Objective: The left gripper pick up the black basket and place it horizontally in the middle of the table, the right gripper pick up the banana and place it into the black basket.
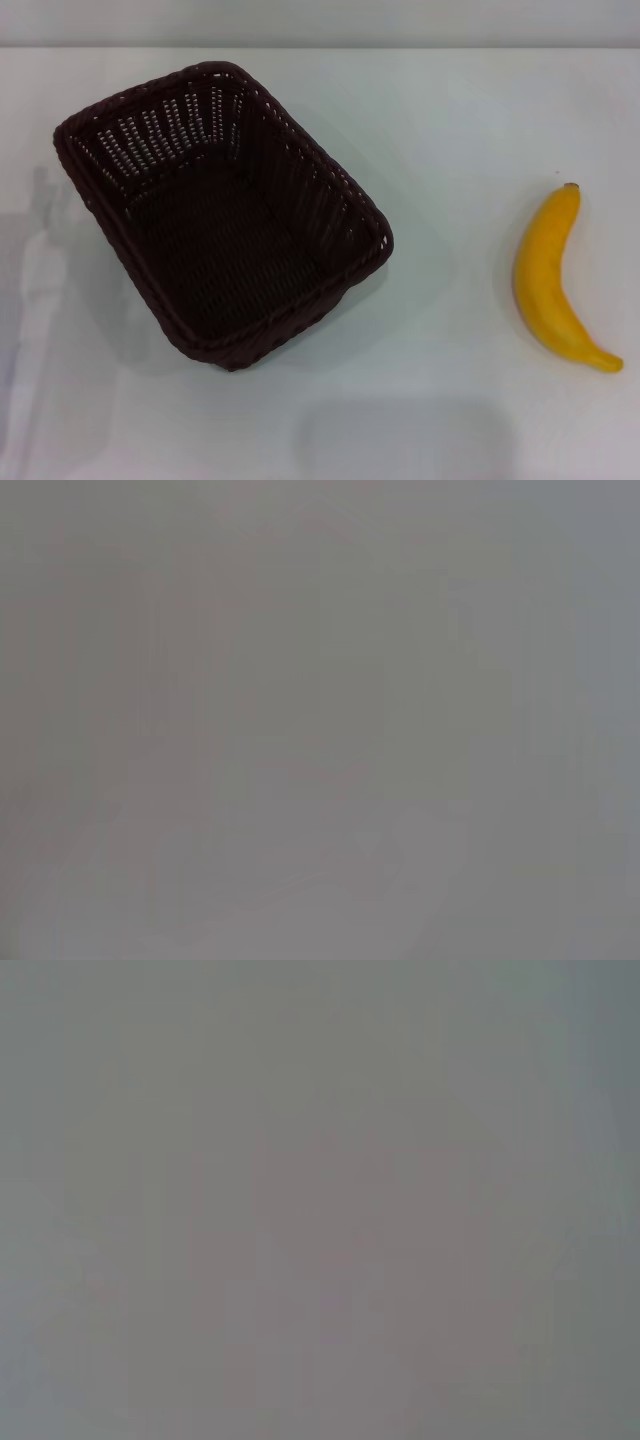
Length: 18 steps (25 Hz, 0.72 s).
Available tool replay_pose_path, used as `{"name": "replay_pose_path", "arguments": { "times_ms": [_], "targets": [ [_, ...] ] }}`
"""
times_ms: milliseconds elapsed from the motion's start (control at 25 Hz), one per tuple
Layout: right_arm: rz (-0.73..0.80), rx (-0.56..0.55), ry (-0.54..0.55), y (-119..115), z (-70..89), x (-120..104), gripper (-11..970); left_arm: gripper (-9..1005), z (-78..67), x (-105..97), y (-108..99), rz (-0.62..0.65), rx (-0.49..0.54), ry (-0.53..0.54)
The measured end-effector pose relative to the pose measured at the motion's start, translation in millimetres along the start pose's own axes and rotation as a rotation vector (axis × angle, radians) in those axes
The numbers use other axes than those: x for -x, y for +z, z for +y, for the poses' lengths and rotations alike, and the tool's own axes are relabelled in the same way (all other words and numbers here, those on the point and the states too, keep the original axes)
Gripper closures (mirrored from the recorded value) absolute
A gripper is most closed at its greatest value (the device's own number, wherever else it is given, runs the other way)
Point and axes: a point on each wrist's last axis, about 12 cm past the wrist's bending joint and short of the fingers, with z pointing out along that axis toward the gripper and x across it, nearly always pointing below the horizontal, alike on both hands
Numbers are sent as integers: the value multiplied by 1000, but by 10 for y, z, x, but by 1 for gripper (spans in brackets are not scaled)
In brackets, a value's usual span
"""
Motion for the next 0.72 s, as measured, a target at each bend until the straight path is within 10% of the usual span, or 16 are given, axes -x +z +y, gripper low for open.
{"name": "replay_pose_path", "arguments": {
  "times_ms": [720],
  "targets": [
    [10,97,-27,-21,130,-27,85,103,121,-20,-155,16,61,3]
  ]
}}
